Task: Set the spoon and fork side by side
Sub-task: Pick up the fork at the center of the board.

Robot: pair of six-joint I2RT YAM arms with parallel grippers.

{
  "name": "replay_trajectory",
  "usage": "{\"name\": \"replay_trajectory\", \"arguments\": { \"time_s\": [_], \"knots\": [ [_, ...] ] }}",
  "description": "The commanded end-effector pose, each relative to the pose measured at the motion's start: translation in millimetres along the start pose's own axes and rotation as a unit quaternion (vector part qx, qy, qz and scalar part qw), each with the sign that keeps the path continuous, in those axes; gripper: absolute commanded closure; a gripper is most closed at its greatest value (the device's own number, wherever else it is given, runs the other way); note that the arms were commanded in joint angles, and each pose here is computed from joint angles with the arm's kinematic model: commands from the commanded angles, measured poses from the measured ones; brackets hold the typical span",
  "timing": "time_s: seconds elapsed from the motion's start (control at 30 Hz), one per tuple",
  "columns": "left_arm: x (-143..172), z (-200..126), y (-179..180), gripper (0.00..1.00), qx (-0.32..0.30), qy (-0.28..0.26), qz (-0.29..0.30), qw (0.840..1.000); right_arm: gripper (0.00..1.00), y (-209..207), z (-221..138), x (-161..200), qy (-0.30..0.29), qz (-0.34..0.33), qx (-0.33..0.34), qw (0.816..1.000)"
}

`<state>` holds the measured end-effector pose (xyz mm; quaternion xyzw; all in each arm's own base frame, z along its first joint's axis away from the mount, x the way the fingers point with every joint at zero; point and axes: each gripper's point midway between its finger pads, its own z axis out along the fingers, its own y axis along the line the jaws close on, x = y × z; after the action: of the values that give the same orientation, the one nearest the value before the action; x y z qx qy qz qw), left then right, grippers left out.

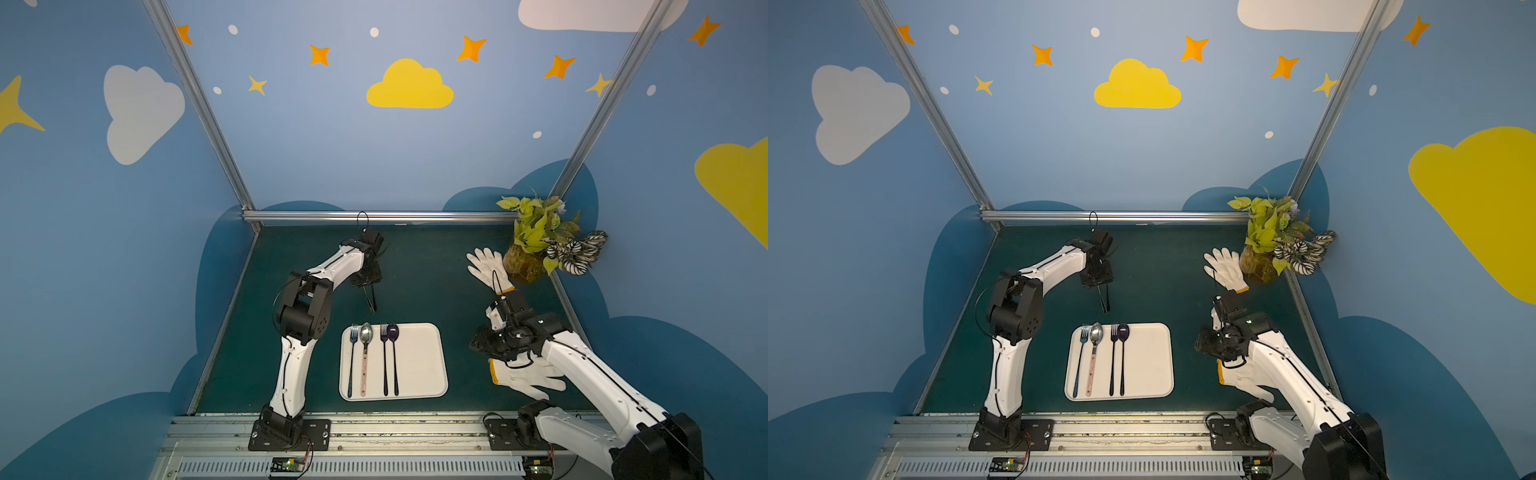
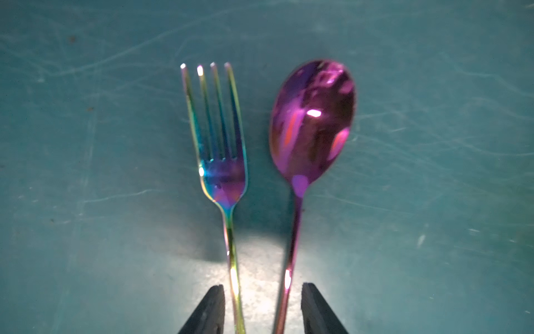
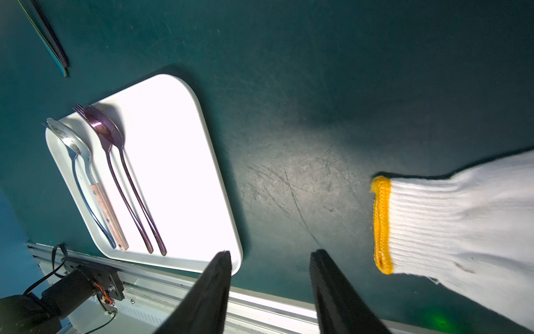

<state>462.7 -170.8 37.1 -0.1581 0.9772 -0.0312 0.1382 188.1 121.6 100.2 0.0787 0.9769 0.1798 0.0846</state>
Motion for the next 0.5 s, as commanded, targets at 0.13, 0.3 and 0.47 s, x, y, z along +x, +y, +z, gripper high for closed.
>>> {"name": "replay_trajectory", "arguments": {
  "time_s": [0.13, 0.3, 0.47],
  "knots": [
    [2.3, 11.0, 20.2, 0.54, -0.028, 0.018, -0.009, 0.999, 0.5, -4.0, 3.4, 2.0, 0.004, 0.006, 0.005, 1.0],
    [1.4, 22.1, 24.6, 0.59, -0.03, 0.027, -0.011, 0.999, 0.5, -3.3, 3.6, 1.3, 0.006, 0.007, 0.004, 1.0],
    [1.8, 29.4, 30.6, 0.67, -0.033, 0.036, -0.013, 0.999, 0.51, -3.5, 2.7, 1.9, 0.007, 0.008, 0.005, 1.0]
  ]
}}
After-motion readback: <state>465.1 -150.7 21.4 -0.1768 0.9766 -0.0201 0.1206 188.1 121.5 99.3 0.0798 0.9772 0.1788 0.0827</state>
